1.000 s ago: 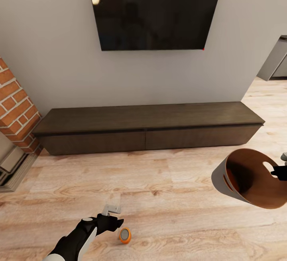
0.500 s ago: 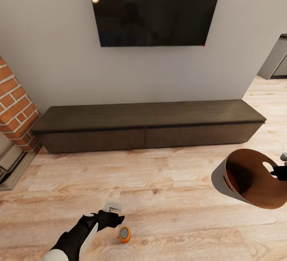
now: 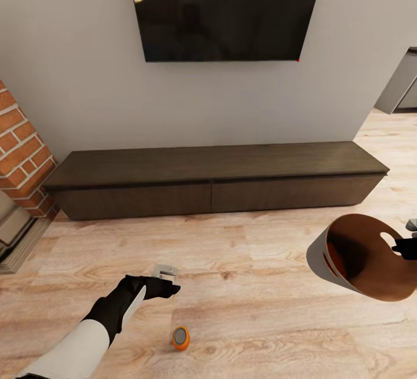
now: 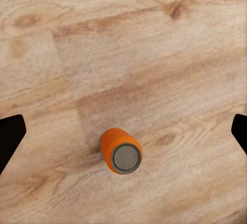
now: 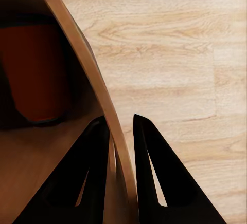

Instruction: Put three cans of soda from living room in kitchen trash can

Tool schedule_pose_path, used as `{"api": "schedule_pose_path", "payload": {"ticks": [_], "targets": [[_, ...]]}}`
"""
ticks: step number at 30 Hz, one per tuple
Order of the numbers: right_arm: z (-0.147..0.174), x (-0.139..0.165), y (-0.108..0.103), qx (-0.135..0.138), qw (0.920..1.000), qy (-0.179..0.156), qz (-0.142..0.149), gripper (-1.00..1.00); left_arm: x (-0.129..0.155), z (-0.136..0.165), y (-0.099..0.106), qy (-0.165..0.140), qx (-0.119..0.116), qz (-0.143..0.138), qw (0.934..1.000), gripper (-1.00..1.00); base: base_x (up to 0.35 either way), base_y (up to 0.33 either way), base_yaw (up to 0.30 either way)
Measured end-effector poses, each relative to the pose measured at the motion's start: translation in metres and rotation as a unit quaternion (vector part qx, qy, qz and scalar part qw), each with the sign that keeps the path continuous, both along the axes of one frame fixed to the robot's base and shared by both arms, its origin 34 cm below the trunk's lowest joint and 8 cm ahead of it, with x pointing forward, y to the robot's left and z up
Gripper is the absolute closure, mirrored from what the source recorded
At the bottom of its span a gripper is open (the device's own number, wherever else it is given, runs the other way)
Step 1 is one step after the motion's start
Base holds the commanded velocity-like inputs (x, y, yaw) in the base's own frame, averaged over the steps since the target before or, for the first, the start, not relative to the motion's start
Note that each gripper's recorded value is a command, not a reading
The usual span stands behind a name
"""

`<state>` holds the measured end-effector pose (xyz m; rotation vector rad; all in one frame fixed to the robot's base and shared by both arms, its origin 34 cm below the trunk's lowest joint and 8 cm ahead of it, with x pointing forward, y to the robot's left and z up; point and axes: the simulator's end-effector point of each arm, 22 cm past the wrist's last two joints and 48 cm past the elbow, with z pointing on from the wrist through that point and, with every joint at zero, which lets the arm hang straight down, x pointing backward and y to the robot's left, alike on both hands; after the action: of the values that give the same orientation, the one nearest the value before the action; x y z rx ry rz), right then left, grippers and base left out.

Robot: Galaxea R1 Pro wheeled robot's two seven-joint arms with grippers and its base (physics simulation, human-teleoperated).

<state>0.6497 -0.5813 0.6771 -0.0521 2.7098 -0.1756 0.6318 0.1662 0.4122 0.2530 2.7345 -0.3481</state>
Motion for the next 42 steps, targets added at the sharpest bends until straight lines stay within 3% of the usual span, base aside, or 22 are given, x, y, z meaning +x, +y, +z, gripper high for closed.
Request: {"api": "schedule_pose_path", "payload": {"ticks": [12, 22, 27, 34, 38, 42], "targets": [[-0.032, -0.005, 0.001, 0.0, 1.0, 0.008, 0.001, 1.0, -0.01, -0.035, 0.001, 0.011, 0.014, 0.002, 0.9999, -1.0, 0.0, 0.0, 0.0], [-0.058, -0.007, 0.003, -0.002, 0.9999, 0.012, 0.004, 1.0, -0.02, -0.064, -0.006, 0.021, 0.011, 0.001, 0.9997, -1.0, 0.0, 0.0, 0.0], [-0.072, -0.009, 0.002, -0.002, 0.9999, 0.015, 0.004, 1.0, -0.032, -0.078, -0.01, 0.051, 0.011, -0.001, 0.9986, -1.0, 0.0, 0.0, 0.0], [-0.086, -0.01, 0.001, -0.008, 0.9999, 0.013, 0.005, 1.0, 0.012, -0.046, -0.013, 0.116, 0.027, -0.007, 0.9929, -1.0, 0.0, 0.0, 0.0], [-0.096, -0.012, -0.001, -0.011, 0.9998, 0.016, 0.006, 1.0, 0.041, -0.029, -0.011, 0.113, 0.032, -0.005, 0.9931, -1.0, 0.0, 0.0, 0.0], [-0.108, -0.014, 0.0, -0.012, 0.9997, 0.02, 0.007, 1.0, 0.052, -0.028, -0.01, 0.112, 0.037, -0.004, 0.993, -1.0, 0.0, 0.0, 0.0]]}}
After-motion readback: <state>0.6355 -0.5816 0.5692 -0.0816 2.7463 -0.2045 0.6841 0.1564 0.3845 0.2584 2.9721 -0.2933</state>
